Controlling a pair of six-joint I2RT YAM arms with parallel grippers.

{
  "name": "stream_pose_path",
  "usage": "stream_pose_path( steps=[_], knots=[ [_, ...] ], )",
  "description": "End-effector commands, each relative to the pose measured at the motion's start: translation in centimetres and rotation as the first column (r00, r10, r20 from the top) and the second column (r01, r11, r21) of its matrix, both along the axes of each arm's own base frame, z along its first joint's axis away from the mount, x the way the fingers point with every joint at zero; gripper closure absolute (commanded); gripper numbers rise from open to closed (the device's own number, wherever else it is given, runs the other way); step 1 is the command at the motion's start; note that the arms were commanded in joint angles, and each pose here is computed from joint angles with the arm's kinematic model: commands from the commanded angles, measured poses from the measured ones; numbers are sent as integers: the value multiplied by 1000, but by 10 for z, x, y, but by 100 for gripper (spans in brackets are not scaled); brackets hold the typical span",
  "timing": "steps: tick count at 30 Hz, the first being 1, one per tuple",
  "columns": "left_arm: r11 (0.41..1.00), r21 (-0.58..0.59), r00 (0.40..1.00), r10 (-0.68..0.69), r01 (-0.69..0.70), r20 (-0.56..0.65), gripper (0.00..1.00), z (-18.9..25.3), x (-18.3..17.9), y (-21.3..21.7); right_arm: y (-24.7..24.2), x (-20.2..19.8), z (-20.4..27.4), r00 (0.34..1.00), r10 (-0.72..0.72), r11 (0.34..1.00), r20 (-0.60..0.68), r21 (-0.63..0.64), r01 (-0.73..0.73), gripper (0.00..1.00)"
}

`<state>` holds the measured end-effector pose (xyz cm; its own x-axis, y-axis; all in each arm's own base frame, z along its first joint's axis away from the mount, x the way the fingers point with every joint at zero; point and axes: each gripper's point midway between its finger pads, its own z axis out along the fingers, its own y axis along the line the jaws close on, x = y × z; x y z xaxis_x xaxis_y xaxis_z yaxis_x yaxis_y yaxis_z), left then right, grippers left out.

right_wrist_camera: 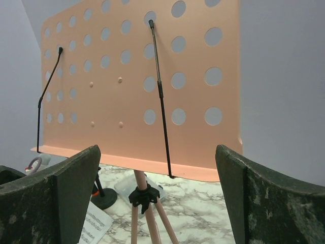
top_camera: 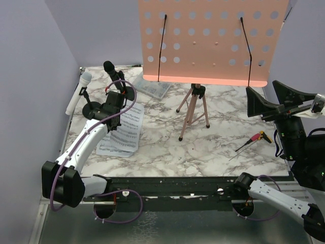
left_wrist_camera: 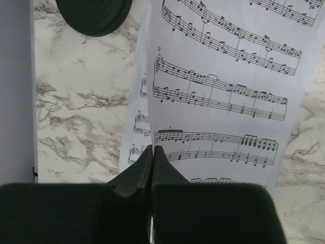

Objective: Pack up the instrument practice props

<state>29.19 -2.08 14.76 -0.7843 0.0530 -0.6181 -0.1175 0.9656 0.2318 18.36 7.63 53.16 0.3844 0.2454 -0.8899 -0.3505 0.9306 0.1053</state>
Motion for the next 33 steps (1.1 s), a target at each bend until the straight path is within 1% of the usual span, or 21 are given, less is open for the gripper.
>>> stream_pose_path(
  steps=[1,5,9,12,21,26,33],
  knots=[
    [992,117,999,38,-36,-12,100,-3,-1,22,0,0,-4,1000,-5,1000,2,-11,5,0],
    [986,158,998,52,-46,-37,100,-12,2,26,5,0,-7,1000,12,1000,3,-25,-12,0],
    [986,161,997,47,-37,-56,94,-24,3,25,8,0,-12,1000,24,999,0,-47,-24,0],
    [986,163,998,33,-24,-58,92,-31,5,24,10,1,-15,1000,29,998,-6,-54,-29,0],
    [982,188,998,11,2,-69,92,-43,15,24,17,3,-26,998,49,995,-31,-87,-51,0],
    [981,191,999,-17,22,-31,96,-45,26,21,41,-3,-45,985,165,974,-56,-149,-172,0],
    [967,255,999,3,5,-34,98,-48,28,30,58,-7,-74,962,238,941,-132,-216,-262,0]
  ],
)
